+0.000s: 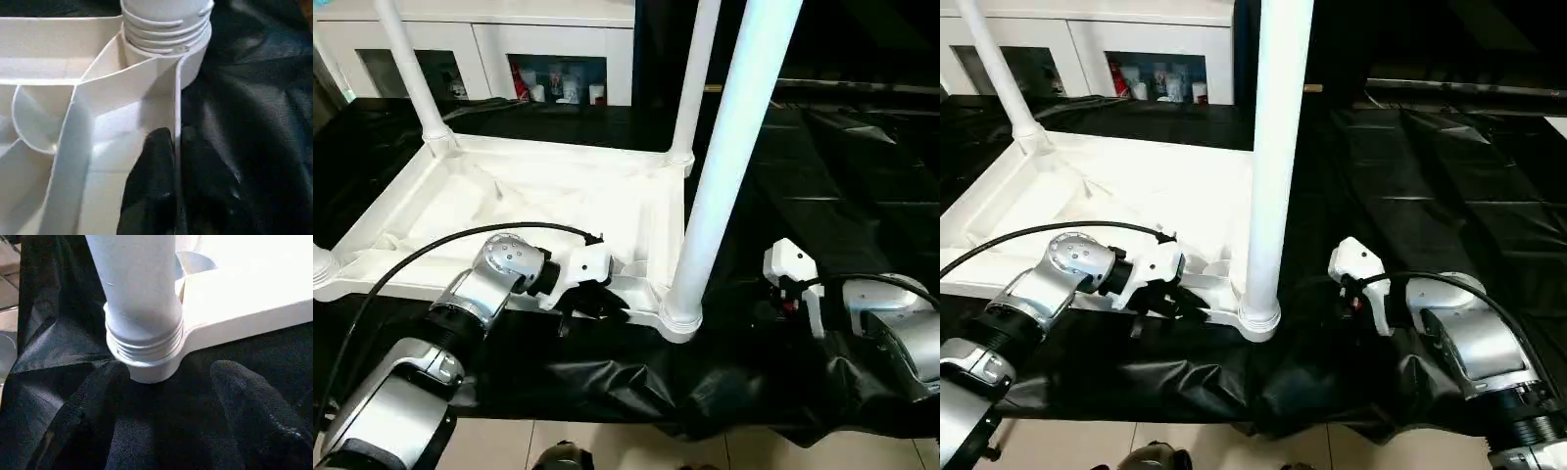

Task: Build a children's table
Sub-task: Rotate leg to tighten

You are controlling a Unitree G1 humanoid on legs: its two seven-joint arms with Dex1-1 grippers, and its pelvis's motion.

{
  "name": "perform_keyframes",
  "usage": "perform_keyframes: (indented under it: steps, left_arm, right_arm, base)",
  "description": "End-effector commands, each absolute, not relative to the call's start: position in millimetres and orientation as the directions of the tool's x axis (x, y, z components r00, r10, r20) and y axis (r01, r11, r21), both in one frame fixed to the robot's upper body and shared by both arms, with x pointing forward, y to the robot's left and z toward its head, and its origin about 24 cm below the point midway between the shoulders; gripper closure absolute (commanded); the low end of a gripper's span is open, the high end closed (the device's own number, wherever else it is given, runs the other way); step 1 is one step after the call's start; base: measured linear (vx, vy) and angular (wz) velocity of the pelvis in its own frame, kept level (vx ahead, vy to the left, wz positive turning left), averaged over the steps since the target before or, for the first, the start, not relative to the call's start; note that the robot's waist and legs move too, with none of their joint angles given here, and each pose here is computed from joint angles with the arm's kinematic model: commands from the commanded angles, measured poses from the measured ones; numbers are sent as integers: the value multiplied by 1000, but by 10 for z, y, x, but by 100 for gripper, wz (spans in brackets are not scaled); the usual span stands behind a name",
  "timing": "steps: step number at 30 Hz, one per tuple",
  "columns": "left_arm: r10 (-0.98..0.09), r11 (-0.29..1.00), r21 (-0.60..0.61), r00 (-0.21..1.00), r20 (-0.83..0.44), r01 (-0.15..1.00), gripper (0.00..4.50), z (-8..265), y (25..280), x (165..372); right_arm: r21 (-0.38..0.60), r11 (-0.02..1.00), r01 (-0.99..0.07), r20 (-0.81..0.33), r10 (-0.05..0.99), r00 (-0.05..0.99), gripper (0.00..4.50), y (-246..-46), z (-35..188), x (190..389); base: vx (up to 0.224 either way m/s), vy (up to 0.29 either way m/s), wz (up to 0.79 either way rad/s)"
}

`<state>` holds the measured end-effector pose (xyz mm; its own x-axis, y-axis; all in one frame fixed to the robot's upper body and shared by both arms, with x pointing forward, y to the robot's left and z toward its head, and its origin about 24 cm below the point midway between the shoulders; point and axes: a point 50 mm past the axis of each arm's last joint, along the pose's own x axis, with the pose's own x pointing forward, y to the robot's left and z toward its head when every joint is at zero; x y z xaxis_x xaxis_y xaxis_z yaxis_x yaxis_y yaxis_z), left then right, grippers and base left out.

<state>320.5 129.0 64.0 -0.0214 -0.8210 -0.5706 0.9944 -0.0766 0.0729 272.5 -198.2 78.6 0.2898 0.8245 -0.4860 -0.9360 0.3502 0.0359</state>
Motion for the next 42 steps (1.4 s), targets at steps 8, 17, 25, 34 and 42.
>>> perform_keyframes:
  steps: [8, 17, 25, 34, 42]
  left_arm:
    - [-890, 22, -1, 19, -455, 1000, 445, 611, 1255, 3144]
    - [-819, 308, -15, 257, -513, 951, 445, 371, 1173, 3131]
    - [-813, 358, 31, 328, -481, 933, 445, 428, 986, 3128]
    - [-796, 315, 67, 301, -526, 947, 450, 430, 983, 3068]
    - [-792, 302, 76, 295, -534, 950, 450, 470, 1010, 3073]
  right_arm:
    - [-23, 413, -910, -411, 826, 386, 133, -1955, 842, 2813]
    - [-43, 510, -859, -360, 795, 489, 133, -1946, 793, 2883]
    - [-85, 589, -804, -323, 747, 581, 133, -1935, 762, 2971]
    - [-55, 621, -782, -281, 742, 609, 69, -1706, 635, 3021]
    - [-64, 569, -820, -305, 771, 559, 42, -1597, 601, 3065]
  base:
    - [0, 0, 0]
    - [0, 0, 0]
    - [0, 0, 0]
    - [0, 0, 0]
    - [0, 0, 0]
